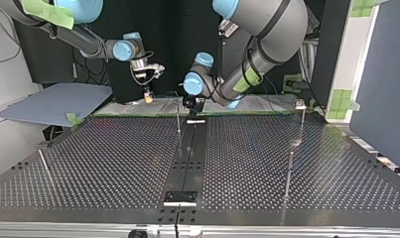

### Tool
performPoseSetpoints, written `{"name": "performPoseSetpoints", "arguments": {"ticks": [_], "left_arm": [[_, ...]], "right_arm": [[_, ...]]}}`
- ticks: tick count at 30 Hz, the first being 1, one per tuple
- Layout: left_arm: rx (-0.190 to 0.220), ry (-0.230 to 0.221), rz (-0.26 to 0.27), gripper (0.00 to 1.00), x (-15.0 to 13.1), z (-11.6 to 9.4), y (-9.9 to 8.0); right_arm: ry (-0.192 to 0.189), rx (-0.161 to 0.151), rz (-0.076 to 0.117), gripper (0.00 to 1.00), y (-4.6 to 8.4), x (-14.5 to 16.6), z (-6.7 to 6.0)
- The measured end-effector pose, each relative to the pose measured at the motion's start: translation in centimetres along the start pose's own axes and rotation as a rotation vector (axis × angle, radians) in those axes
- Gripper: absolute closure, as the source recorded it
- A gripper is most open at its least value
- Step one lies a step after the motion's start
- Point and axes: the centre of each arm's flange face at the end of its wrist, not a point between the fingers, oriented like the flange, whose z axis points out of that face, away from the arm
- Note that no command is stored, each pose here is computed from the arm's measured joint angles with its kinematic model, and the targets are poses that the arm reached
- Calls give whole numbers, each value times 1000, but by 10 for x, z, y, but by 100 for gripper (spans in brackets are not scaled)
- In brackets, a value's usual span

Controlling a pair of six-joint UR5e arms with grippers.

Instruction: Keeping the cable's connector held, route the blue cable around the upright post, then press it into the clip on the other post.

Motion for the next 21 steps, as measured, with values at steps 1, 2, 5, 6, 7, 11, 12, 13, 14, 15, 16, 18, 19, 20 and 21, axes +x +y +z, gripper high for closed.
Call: {"name": "performPoseSetpoints", "arguments": {"ticks": [1, 2, 5, 6, 7, 11, 12, 13, 14, 15, 16, 18, 19, 20, 21], "left_arm": [[3, -1, -4, 100, 0, 1, 0], [5, -2, -7, 100, -1, 1, 1], [6, -4, -13, 100, -2, 2, 3], [3, -4, -15, 100, -2, 3, 5], [2, -4, -17, 100, -2, 3, 6], [9, -3, -39, 100, -4, 5, 9], [13, -1, -47, 100, -4, 5, 10], [16, -1, -53, 100, -4, 5, 10], [19, 0, -59, 100, -4, 6, 11], [23, 0, -67, 100, -5, 6, 12], [25, 1, -72, 100, -5, 7, 12], [31, 2, -82, 100, -6, 7, 14], [34, 3, -86, 100, -6, 8, 14], [37, 5, -89, 100, -5, 8, 14], [39, 6, -93, 100, -5, 8, 15]], "right_arm": [[0, 0, 0, 100, 1, 1, 2], [0, 0, 0, 100, 1, 1, 3], [2, -2, 1, 100, 3, 3, 6], [3, -3, 1, 100, 4, 4, 7], [6, -5, 3, 100, 6, 5, 9], [10, -9, 2, 100, 11, 8, 14], [9, -10, 1, 100, 12, 8, 15], [7, -11, 0, 100, 13, 9, 17], [6, -11, -1, 100, 14, 10, 18], [5, -12, -2, 100, 14, 10, 19], [3, -13, -3, 100, 15, 10, 20], [2, -14, -3, 100, 16, 10, 21], [3, -15, -3, 100, 17, 11, 22], [3, -16, -3, 100, 18, 11, 22], [4, -17, -3, 100, 19, 11, 23]]}}
